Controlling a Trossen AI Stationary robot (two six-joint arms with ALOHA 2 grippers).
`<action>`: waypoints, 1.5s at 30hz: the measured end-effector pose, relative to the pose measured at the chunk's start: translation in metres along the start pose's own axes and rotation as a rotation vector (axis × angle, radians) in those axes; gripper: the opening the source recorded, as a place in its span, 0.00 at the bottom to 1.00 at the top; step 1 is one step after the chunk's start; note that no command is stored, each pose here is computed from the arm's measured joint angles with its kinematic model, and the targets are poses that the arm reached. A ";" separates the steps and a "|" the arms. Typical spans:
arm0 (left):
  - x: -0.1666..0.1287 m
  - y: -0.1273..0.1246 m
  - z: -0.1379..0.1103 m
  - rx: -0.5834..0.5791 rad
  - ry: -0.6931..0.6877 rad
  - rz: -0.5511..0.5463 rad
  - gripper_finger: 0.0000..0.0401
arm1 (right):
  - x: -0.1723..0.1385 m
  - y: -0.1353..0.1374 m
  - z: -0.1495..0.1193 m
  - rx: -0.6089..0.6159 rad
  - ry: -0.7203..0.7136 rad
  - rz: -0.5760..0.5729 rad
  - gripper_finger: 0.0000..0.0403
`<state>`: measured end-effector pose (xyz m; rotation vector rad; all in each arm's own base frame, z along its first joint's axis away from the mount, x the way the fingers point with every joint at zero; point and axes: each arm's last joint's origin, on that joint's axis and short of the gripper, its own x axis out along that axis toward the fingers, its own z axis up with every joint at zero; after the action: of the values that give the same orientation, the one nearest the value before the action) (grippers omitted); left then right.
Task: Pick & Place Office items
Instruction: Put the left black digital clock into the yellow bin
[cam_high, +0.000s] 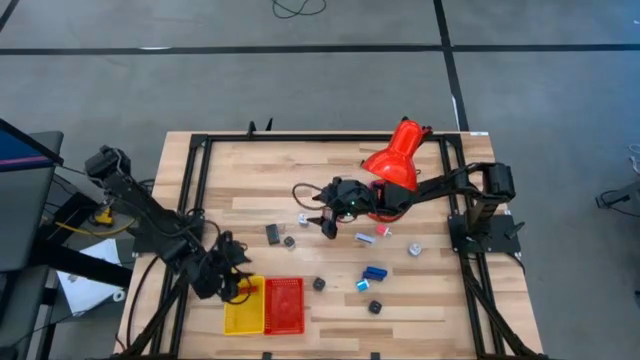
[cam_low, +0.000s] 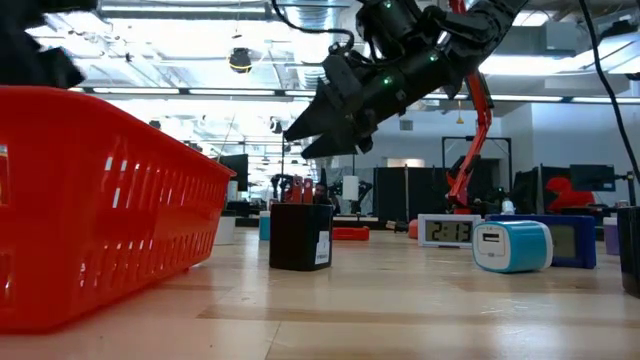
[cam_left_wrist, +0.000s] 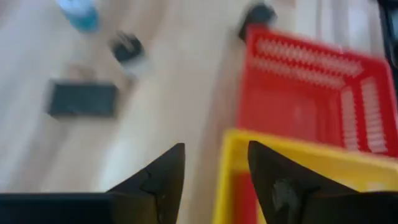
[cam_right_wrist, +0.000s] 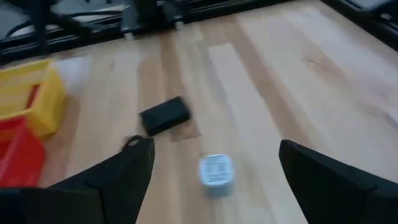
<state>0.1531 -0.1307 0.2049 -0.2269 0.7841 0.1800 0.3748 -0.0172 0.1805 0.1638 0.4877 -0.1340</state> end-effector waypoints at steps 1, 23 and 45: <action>0.000 0.003 0.003 0.002 -0.026 0.018 0.45 | 0.000 0.005 -0.001 -0.020 0.001 0.012 0.83; 0.027 0.115 0.069 0.121 -0.127 0.313 0.66 | -0.014 -0.063 0.024 -0.152 -0.082 -0.251 0.83; 0.038 0.139 0.061 0.183 -0.032 0.209 0.66 | -0.013 -0.051 0.026 -0.067 -0.128 -0.210 0.83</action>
<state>0.1866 0.0219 0.2009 0.0318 0.7871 0.3062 0.3667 -0.0704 0.2033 0.0380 0.3802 -0.3312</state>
